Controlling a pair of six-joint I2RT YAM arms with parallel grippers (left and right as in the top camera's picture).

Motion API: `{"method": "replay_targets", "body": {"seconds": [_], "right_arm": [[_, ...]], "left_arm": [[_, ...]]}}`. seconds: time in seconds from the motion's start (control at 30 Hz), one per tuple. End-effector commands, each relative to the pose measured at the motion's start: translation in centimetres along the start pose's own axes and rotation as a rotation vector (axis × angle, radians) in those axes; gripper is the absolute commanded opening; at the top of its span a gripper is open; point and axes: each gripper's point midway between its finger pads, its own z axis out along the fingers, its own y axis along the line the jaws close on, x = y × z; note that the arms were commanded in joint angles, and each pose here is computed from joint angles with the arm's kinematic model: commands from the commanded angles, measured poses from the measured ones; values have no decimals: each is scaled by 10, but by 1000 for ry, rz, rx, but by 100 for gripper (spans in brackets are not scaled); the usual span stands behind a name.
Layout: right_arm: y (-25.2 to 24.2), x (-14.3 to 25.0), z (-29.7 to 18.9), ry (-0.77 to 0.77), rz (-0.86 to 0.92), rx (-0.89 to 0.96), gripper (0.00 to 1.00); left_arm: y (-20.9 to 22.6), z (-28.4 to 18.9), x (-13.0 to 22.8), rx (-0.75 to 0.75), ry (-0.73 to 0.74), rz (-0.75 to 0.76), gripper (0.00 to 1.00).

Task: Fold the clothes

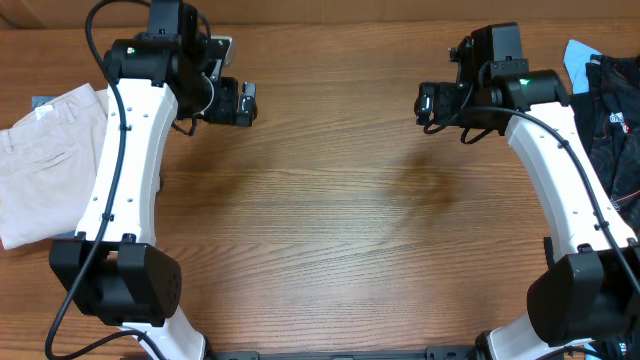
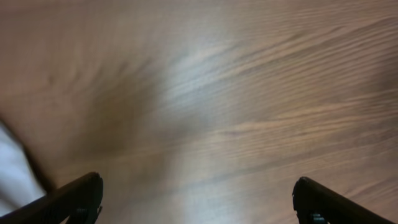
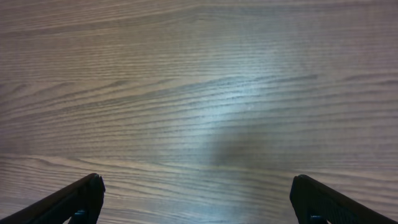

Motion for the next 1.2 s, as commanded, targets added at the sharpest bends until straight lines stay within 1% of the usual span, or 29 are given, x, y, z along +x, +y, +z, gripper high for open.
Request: {"method": "replay_targets", "body": {"seconds": [0.0,0.07,0.13,0.2,0.23,0.33,0.43,0.57,0.67,0.7,0.83,0.97,1.17], "right_arm": [[2,-5,-30,-50,101,-8,100],[3,-3,-41,-58,103,-9,100],[1,6,-59,-68,126,7,100],[-2,14,-69,-80,125,17,99],[-4,21,-77,-103,123,26,98],[-8,32,-92,-180,116,29,99],[-12,45,-105,-271,106,26,99],[-22,69,-117,-372,105,42,99],[-26,91,-121,-396,104,35,100],[-27,100,-121,-397,105,34,100],[-29,115,-124,-393,105,35,100],[-31,125,-121,-351,107,46,100],[-33,128,-110,-303,110,58,100]], "left_arm": [[20,-29,15,-154,4,-161,100],[16,-38,21,-180,5,-134,100],[-5,-58,27,-180,-35,-27,100],[-21,-70,32,-173,-68,21,100],[-29,-82,37,-186,-107,52,100],[-38,-99,45,-182,-186,81,100],[-37,-109,56,-176,-248,81,100],[-35,-117,79,-163,-353,110,100],[-29,-122,99,-156,-420,109,100],[-24,-124,106,-162,-436,97,100],[2,-134,131,-213,-496,16,100],[22,-146,138,-270,-529,-50,100],[25,-139,137,-272,-501,-58,100]]}}
